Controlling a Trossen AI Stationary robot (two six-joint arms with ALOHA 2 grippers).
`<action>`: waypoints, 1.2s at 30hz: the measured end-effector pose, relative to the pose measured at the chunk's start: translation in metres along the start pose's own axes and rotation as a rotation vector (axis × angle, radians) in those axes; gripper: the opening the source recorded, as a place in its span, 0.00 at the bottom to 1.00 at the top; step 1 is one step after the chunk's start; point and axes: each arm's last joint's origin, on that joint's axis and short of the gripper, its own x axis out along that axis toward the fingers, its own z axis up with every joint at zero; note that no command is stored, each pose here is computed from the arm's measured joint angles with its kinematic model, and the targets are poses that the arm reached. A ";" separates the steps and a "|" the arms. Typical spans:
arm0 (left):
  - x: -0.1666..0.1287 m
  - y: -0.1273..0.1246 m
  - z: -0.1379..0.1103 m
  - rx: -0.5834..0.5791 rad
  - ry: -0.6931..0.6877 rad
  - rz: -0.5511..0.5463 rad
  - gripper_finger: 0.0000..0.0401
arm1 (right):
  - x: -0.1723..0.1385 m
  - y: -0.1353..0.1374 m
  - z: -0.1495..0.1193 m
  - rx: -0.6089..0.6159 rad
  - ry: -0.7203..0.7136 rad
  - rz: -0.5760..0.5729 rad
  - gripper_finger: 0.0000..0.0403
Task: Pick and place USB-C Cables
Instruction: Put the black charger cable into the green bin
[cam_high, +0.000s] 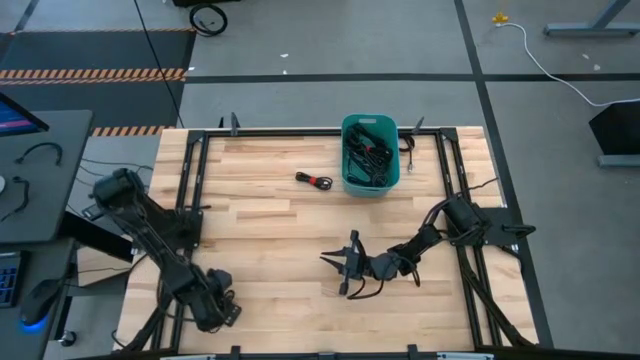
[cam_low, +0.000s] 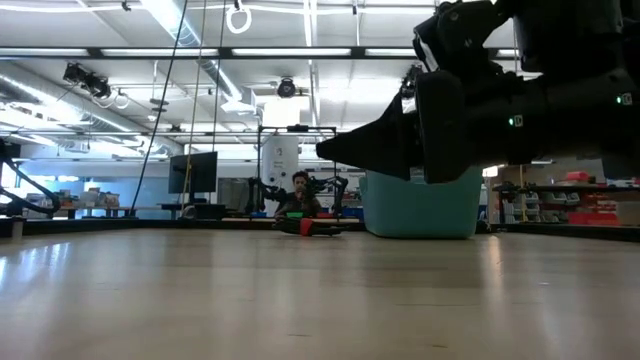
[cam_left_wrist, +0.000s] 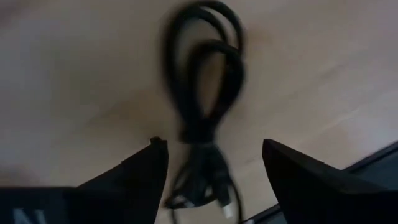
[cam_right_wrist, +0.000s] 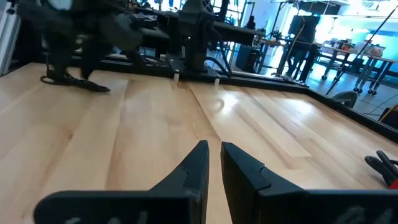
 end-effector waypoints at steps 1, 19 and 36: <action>0.004 -0.002 0.000 0.002 0.005 -0.008 0.65 | 0.000 0.000 0.000 -0.001 0.001 0.000 0.12; 0.020 -0.005 0.031 0.250 -0.004 0.147 0.06 | -0.035 0.024 0.007 -0.162 0.037 -0.298 0.12; -0.014 -0.073 0.157 0.867 -0.697 -0.195 0.05 | -0.059 0.050 0.020 0.075 -0.096 -0.019 0.11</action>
